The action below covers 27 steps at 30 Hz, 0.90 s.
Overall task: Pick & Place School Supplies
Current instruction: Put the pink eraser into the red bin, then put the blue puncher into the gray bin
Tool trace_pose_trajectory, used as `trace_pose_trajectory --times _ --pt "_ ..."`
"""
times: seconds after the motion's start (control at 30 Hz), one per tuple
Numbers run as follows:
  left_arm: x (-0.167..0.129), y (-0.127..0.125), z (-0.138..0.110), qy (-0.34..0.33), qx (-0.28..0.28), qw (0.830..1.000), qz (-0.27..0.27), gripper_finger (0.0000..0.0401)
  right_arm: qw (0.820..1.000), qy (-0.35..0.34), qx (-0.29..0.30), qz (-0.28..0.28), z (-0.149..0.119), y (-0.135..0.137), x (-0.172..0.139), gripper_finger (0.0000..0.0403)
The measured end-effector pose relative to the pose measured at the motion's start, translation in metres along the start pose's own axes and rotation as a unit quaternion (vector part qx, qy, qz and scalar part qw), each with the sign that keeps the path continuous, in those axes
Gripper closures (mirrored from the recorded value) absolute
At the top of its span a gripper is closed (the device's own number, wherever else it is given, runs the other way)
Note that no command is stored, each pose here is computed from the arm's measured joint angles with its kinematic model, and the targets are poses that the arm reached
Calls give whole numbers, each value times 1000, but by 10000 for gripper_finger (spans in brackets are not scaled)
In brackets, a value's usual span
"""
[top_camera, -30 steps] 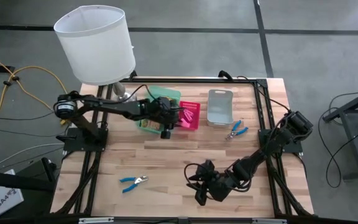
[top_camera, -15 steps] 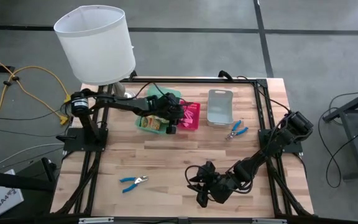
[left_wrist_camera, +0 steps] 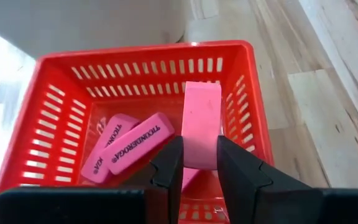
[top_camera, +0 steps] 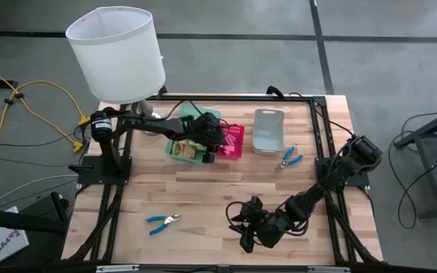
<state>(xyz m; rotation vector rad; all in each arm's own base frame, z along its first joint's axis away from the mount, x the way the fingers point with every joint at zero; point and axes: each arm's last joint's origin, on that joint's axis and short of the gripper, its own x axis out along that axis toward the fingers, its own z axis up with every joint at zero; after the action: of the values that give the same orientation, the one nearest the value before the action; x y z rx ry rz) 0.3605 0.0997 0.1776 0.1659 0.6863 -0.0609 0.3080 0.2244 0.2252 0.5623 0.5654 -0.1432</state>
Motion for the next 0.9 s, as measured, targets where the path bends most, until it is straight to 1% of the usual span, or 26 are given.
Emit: trace_pose_trajectory --times 0.17,0.27,0.53,0.63,0.8,0.9 --pt "5 2 -7 13 -12 1000 -15 320 1000 0 0 0 0 0 0 277" --pt "8 2 -9 15 -7 1000 -17 320 1000 -1 1 1 0 0 0 277" --pt "8 2 -9 18 -4 1000 -9 319 1000 1 2 2 0 0 0 277" --pt "8 3 -9 17 -2 1000 -8 308 1000 1 3 3 0 0 0 277" --pt "8 3 -8 16 3 1000 3 275 1000 1 3 3 0 0 0 277" --pt "8 2 -7 14 13 1000 5 265 1000 1 3 3 0 0 0 277"
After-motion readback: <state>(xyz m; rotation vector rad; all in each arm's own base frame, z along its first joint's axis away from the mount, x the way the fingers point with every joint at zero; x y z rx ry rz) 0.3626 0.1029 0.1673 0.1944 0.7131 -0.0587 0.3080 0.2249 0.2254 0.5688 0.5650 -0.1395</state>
